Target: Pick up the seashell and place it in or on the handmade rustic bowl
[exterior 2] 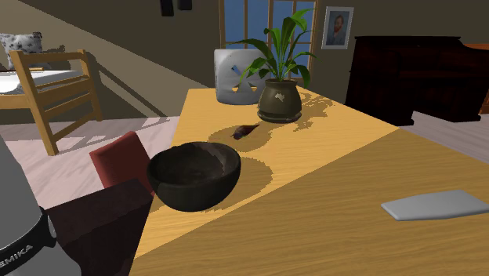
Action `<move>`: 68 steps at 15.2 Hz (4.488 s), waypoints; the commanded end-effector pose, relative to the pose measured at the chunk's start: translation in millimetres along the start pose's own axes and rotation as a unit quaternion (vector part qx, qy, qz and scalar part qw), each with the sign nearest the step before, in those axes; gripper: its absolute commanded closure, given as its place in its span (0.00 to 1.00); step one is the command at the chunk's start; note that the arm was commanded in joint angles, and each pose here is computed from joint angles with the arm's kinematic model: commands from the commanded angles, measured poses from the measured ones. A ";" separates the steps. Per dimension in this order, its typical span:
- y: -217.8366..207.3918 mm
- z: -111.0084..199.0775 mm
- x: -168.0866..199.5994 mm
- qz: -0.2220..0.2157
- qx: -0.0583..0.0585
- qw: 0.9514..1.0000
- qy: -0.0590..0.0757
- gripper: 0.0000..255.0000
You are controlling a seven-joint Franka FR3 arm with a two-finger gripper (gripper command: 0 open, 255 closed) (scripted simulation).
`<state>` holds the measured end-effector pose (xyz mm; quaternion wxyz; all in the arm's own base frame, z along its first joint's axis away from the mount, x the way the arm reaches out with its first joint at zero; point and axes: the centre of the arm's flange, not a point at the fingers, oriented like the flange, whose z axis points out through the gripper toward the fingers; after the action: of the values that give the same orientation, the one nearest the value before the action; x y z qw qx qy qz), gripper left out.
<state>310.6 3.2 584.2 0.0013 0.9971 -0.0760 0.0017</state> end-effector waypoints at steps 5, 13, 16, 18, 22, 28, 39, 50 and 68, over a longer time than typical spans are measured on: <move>-22.0 32.9 37.5 -0.002 -0.001 1.000 -0.007 0.00; -66.2 100.4 110.7 -0.006 -0.004 1.000 -0.021 0.00; -82.8 126.3 137.6 -0.008 -0.005 1.000 -0.026 0.00; -93.9 143.7 155.3 -0.009 -0.006 0.999 -0.030 0.00; -116.1 179.0 190.3 -0.011 -0.008 0.999 -0.037 0.00; -149.4 233.1 241.8 -0.014 -0.010 0.999 -0.048 0.00; -193.3 322.2 305.8 -0.018 -0.013 0.998 -0.062 0.00; -192.7 346.2 302.9 -0.018 -0.013 0.998 -0.062 0.00; -192.6 314.5 303.0 -0.018 -0.013 0.998 -0.062 1.00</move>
<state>640.5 146.5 264.7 0.0092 0.9964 -0.0582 -0.0606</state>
